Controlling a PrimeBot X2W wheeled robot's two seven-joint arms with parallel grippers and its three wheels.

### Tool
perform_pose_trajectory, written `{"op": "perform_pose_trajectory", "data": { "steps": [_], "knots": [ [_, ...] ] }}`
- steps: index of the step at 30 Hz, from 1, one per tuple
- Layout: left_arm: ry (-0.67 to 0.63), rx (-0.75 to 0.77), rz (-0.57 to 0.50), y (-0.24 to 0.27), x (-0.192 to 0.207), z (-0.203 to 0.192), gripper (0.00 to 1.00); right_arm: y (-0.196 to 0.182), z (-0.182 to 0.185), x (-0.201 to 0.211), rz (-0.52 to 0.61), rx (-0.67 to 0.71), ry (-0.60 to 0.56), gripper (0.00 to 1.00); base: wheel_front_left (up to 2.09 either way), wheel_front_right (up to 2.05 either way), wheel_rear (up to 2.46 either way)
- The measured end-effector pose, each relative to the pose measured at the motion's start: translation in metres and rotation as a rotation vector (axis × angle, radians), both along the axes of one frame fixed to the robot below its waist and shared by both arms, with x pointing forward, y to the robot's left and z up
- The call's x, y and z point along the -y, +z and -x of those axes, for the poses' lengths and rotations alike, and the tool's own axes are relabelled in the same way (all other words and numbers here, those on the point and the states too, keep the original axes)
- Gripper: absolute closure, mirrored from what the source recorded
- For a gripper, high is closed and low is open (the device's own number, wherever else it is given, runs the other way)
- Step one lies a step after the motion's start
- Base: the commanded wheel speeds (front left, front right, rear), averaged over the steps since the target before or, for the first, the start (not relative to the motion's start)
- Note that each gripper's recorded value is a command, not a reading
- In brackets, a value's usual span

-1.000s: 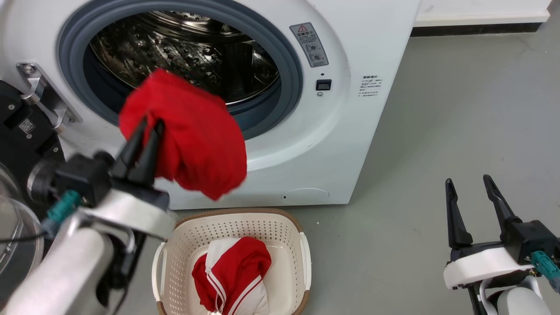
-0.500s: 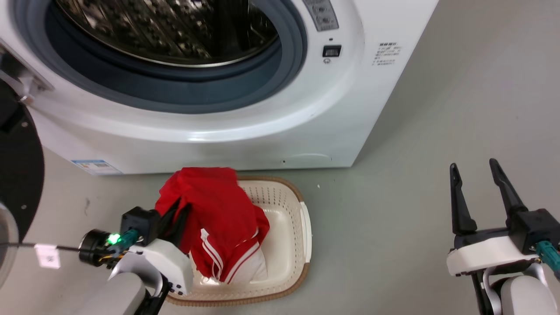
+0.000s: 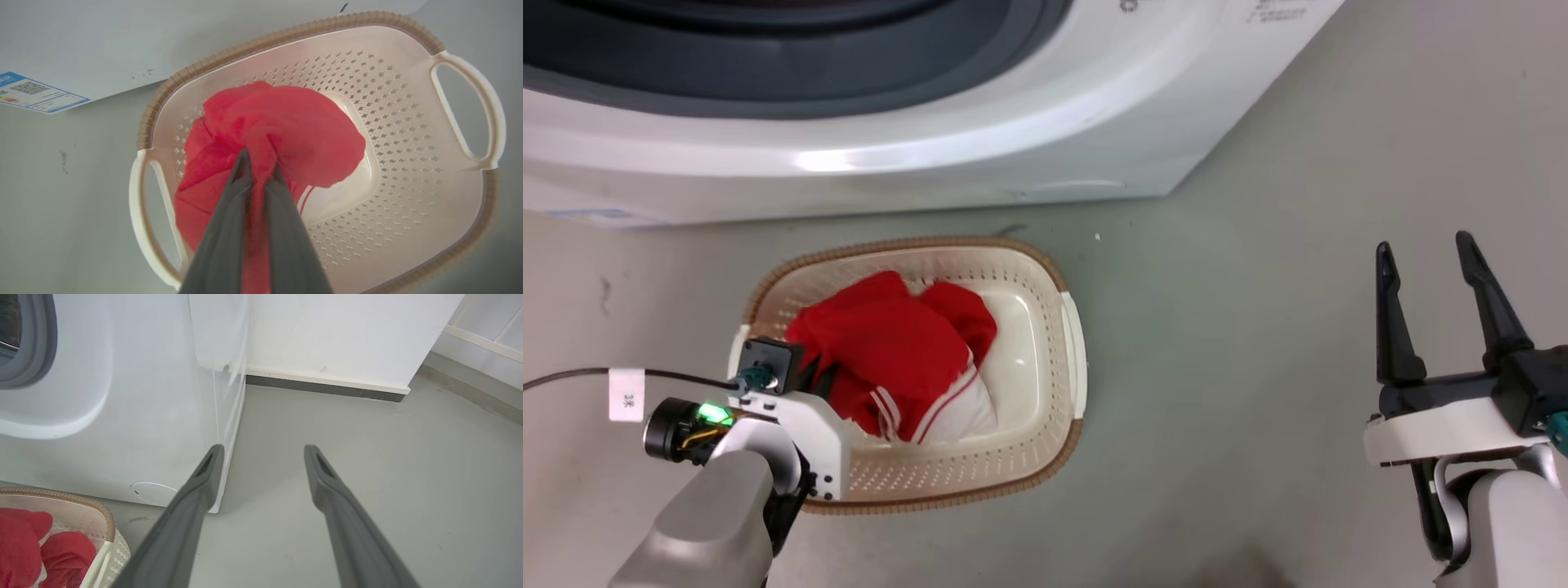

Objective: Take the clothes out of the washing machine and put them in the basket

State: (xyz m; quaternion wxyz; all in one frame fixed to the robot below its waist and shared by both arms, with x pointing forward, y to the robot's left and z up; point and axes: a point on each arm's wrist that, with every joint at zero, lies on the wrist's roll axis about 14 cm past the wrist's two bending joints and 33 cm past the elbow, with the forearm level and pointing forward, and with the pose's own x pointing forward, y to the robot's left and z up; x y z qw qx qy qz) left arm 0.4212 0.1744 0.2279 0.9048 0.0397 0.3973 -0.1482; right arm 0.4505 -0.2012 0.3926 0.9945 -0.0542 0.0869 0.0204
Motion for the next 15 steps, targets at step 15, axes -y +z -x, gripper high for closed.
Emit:
{"op": "perform_pose_trajectory", "data": {
  "steps": [15],
  "knots": [
    [0.051, -0.223, -0.031, -0.087, 0.001, 0.009, 1.00, -0.054, 0.000, 0.025, 0.032, -0.121, -0.059, 0.00, 0.00, 0.00, 0.00]
  ]
}}
